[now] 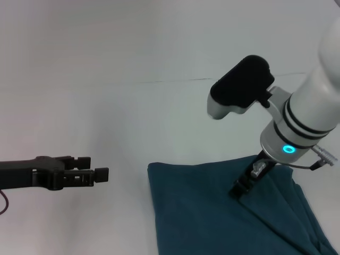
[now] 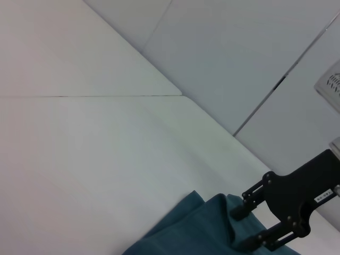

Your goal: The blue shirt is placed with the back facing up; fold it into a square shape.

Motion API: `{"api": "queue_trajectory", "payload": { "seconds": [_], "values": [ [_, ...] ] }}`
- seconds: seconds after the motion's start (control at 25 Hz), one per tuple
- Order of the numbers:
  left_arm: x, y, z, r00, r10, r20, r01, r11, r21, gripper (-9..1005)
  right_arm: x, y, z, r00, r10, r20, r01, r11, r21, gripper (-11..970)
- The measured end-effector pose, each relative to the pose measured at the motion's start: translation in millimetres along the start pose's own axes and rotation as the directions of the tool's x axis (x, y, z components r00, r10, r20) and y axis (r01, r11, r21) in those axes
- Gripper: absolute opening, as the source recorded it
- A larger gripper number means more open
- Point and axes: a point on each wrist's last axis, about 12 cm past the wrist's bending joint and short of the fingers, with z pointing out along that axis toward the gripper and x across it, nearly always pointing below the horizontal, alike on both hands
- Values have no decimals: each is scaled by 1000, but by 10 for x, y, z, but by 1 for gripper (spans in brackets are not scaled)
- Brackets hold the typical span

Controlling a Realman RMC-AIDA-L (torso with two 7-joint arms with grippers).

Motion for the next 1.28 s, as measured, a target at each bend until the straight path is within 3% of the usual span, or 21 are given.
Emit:
{"api": "queue_trajectory", "payload": {
  "seconds": [0.44, 0.96, 1.28],
  "values": [
    [-38, 27, -14, 1000, 8, 6, -8, 1000, -22, 939, -27, 100, 45, 1000, -23, -14, 23, 1000, -1, 534],
    [-80, 30, -12, 1000, 17, 11, -17, 1000, -25, 939, -17, 98, 90, 999, -33, -40, 34, 999, 21, 469],
    [-90, 37, -8, 1000, 19, 13, -19, 999, -30, 934, 23, -45, 32, 1000, 16, -2, -16, 1000, 16, 271]
  ]
}}
